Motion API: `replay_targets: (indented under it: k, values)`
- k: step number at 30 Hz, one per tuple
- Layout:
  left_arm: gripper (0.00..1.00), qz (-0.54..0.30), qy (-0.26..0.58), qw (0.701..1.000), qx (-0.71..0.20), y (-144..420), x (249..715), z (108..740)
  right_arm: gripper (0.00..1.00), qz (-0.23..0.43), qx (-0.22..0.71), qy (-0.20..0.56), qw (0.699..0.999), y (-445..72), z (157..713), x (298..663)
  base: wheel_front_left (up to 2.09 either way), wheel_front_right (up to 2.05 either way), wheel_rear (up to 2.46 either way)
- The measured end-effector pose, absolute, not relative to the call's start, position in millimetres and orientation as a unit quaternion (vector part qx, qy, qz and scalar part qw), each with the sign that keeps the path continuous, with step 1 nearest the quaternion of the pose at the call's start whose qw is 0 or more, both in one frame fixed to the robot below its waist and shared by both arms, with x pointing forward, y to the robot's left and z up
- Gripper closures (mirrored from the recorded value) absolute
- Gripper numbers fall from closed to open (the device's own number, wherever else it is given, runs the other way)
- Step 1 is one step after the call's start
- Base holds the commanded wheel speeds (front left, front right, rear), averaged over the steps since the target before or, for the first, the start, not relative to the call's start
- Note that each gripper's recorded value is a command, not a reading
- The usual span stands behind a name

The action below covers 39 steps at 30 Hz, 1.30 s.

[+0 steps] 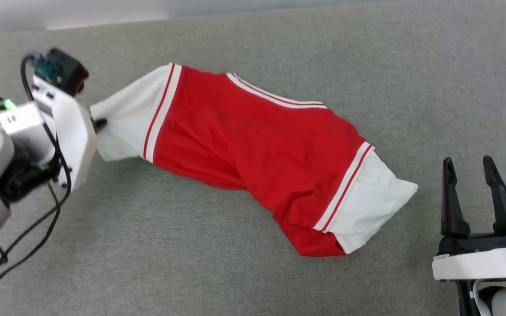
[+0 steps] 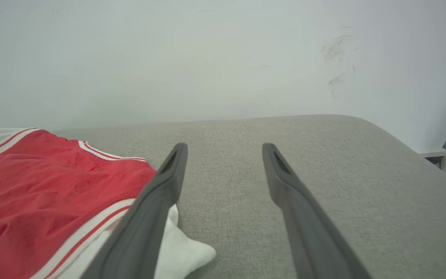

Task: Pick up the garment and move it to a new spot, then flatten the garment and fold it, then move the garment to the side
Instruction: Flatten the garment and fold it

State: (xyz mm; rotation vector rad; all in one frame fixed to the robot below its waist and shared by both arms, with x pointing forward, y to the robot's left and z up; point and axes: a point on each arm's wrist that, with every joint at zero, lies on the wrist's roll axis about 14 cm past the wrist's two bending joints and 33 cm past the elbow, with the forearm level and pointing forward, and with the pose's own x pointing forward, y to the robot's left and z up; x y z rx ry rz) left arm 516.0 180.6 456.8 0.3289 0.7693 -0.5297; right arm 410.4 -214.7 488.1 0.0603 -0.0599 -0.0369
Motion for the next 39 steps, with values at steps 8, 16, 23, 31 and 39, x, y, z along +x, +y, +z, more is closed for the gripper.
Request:
replay_targets:
  k: [8,16,23,31,39]
  values:
    - [1.00,-0.224,0.388,0.882,0.147,215.4,458.9,449.1,0.00,0.003,0.034,-0.041,0.999,-199.7,497.4,406.7,0.00,0.00,0.00]
    - [1.00,-0.202,0.454,0.865,0.066,219.8,379.9,398.1,0.00,0.014,0.029,-0.044,0.999,-193.3,500.7,402.5,0.00,0.00,0.00]
    - [0.00,-0.190,0.440,0.878,0.010,205.3,357.7,379.9,0.00,0.006,0.015,-0.056,0.998,-199.8,511.0,395.5,0.00,0.00,0.00]
    - [0.00,-0.143,0.314,0.938,0.007,218.8,379.6,417.2,0.00,0.014,-0.036,-0.116,0.993,-196.4,552.7,405.0,0.00,0.00,0.00]
    - [0.00,-0.063,0.171,0.983,0.015,241.0,380.3,458.0,0.00,0.067,-0.137,-0.185,0.971,-180.0,603.8,431.0,0.00,0.00,0.00]
